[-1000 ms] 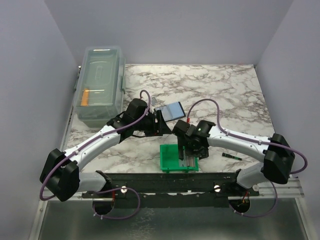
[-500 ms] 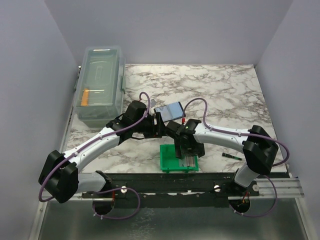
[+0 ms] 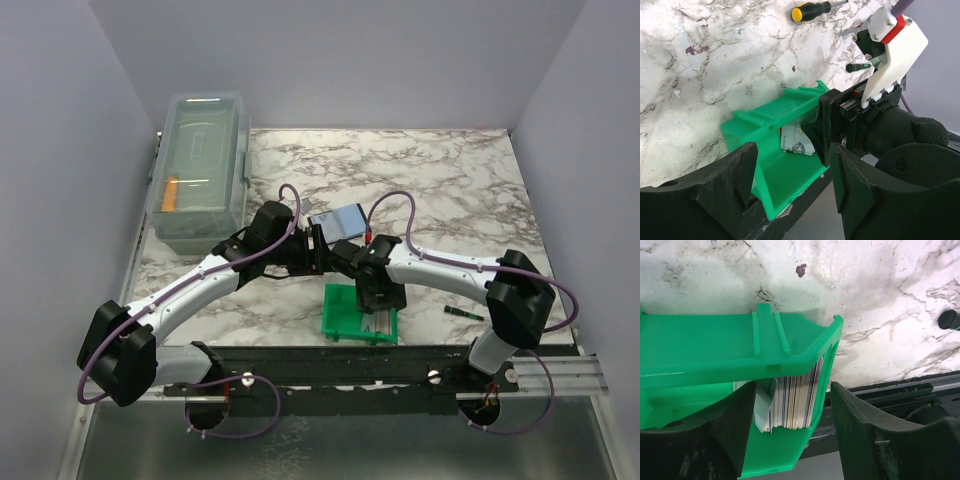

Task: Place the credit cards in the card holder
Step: Pick up the credit card from the storage box.

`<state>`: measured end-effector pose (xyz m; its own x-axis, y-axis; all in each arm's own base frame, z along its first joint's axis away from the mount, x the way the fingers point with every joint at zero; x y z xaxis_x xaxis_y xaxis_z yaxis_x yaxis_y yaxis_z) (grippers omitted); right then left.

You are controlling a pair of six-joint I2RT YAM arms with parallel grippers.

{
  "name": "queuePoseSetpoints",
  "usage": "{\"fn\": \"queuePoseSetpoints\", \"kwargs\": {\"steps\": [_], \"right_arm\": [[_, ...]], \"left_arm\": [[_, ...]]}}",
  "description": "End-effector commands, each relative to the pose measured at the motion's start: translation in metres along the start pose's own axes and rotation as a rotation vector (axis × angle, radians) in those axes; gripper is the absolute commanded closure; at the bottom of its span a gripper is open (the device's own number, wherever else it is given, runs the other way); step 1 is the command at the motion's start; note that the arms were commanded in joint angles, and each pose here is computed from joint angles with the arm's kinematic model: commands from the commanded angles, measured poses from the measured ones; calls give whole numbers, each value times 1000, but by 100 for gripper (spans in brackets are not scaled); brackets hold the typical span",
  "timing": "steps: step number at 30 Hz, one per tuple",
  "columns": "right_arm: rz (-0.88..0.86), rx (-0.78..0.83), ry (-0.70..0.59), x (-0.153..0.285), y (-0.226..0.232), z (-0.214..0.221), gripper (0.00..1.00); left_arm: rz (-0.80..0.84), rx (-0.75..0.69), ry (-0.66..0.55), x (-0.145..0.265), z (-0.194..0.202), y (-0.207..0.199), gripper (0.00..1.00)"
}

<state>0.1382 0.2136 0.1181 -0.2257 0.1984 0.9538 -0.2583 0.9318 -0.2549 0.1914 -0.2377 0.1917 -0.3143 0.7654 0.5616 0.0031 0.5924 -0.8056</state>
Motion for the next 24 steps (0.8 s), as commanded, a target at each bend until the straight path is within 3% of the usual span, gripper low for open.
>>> {"fn": "queuePoseSetpoints", "kwargs": {"steps": [1,7,24], "right_arm": [[42,-3,-27,9,-8,-2,41],[35,0,-24,8,-5,-3,57],[-3,-44,-52,15,-1,-8,78]], "left_arm": [[34,-40,-23,3,-4,-10,34],[30,-41,-20,3,-3,-8,34],[34,-40,-16,2,-3,-8,34]]}}
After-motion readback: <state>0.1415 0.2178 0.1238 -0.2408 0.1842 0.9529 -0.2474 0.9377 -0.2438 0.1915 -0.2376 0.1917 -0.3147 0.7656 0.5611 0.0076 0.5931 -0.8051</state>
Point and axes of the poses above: each gripper's point midway between its finger pads, its own x axis back along the fingers, its own y axis along the line the jaws close on, z = x × y, the point moved 6 cm from there along x, back along the fingers, and after that the axes turned 15 degrees about x, right-handed, at the moved point
